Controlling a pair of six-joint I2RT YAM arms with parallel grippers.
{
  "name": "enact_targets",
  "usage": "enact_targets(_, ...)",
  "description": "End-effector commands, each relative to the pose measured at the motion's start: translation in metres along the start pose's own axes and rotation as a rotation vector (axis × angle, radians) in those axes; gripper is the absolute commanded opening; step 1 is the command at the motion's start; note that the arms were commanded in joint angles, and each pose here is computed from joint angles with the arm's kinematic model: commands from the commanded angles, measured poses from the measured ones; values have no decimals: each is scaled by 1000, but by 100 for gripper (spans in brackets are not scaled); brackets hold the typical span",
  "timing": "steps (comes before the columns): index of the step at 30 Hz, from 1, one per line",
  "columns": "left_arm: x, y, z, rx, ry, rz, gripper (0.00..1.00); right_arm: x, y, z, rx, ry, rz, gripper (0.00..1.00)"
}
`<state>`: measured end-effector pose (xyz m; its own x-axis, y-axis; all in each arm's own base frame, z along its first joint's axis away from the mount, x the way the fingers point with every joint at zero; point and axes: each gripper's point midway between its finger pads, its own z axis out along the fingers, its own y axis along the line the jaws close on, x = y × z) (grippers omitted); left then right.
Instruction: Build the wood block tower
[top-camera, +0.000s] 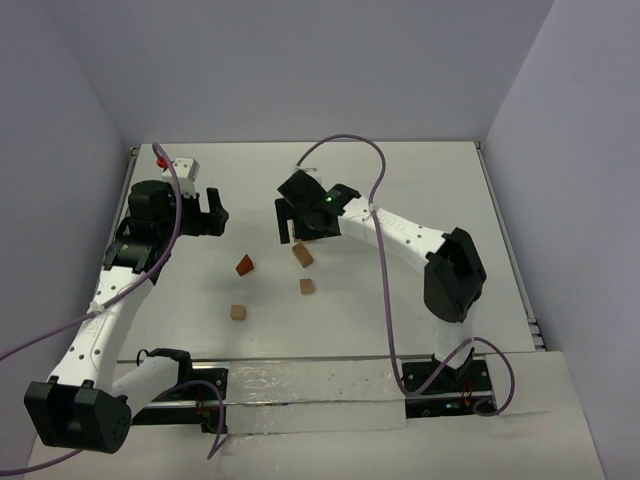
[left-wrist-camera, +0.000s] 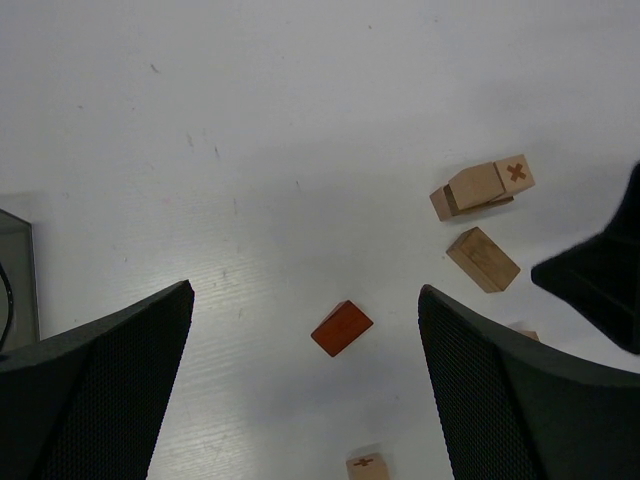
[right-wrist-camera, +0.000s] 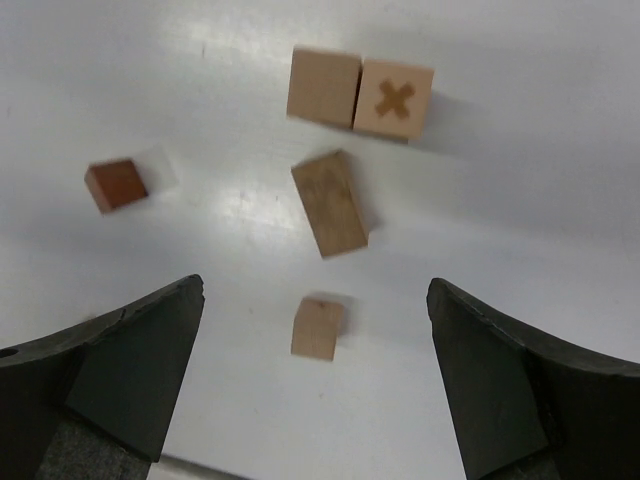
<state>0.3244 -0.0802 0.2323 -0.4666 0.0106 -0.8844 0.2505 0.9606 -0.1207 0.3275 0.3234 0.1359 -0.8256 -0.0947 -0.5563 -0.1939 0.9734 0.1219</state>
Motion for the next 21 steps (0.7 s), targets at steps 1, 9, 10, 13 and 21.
enact_targets(1,-33,-9,-19,41,-91,16,99,4,8,-31,-75,-63,-82,100)
enact_targets(9,-32,-22,-32,121,-86,80,99,35,0,-5,-87,-50,-159,92)
enact_targets(10,-31,-26,-33,144,-83,86,99,31,4,-2,-104,-77,-168,91)
enact_targets(13,-29,-30,-34,168,-70,90,99,30,6,5,-127,-112,-197,89)
enact_targets(21,-32,-43,-39,251,-58,135,99,20,9,22,-156,-240,-291,84)
